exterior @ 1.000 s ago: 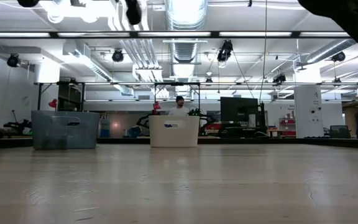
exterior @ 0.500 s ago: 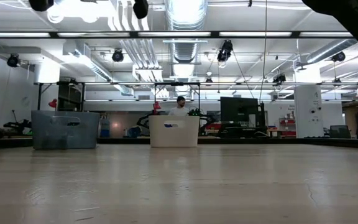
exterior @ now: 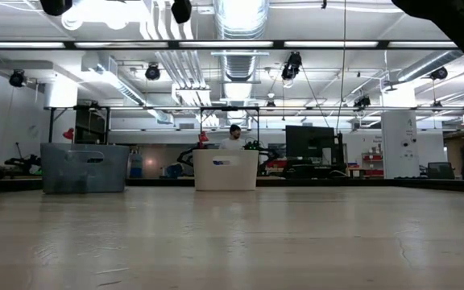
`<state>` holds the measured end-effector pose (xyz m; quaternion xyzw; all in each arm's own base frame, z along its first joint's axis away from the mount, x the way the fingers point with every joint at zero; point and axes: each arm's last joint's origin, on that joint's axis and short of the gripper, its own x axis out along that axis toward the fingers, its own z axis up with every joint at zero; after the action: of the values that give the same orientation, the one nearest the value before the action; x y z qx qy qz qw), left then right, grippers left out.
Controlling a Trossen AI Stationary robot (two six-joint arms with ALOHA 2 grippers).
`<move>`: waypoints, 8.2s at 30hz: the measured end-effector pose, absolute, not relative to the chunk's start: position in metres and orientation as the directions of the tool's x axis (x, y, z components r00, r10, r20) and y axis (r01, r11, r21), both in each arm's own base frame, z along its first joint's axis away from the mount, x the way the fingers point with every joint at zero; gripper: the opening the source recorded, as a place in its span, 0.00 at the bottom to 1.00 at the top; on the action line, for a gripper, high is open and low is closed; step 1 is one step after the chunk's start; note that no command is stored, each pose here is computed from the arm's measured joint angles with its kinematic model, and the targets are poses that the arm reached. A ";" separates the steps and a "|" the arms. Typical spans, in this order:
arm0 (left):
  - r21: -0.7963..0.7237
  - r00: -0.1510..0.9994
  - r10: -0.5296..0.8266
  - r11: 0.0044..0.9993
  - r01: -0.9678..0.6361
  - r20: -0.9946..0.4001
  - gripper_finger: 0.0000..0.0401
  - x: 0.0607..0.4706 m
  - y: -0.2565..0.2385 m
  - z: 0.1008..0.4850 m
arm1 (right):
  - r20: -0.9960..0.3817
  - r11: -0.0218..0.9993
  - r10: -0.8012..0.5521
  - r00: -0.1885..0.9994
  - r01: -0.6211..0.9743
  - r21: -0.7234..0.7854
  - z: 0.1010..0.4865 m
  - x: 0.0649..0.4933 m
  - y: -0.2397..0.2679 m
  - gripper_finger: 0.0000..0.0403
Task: Pick and place Stapler, Stapler remover, tape
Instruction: Put the light blue staple remover into the black bin, then return to Home Position
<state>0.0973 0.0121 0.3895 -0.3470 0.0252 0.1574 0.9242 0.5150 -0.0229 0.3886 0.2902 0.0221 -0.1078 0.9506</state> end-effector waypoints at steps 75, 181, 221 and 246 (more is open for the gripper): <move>-0.364 0.532 0.499 0.399 -0.842 -0.684 0.02 0.117 0.035 0.226 | -0.193 0.821 0.046 0.980 0.074 0.567 0.386 0.509 -0.019 0.56; -0.359 0.967 0.225 0.898 -0.254 -0.121 0.06 0.090 0.021 0.179 | -0.203 0.944 -0.107 0.973 0.164 0.288 0.259 0.281 -0.012 0.02; -0.226 0.945 0.321 0.918 -0.326 -0.063 0.06 0.088 0.023 0.188 | 0.019 0.968 -0.119 0.993 0.111 0.225 0.170 0.126 -0.007 0.02; -0.182 0.918 0.357 0.904 -0.386 -0.174 0.07 0.089 0.025 0.169 | -0.106 0.945 -0.171 0.980 0.193 0.262 0.158 0.112 -0.008 0.02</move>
<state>0.0894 0.0246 0.1688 -0.1071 0.0683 0.1908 0.9734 0.1118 -0.0081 0.1582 0.1369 0.0411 -0.0925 0.9854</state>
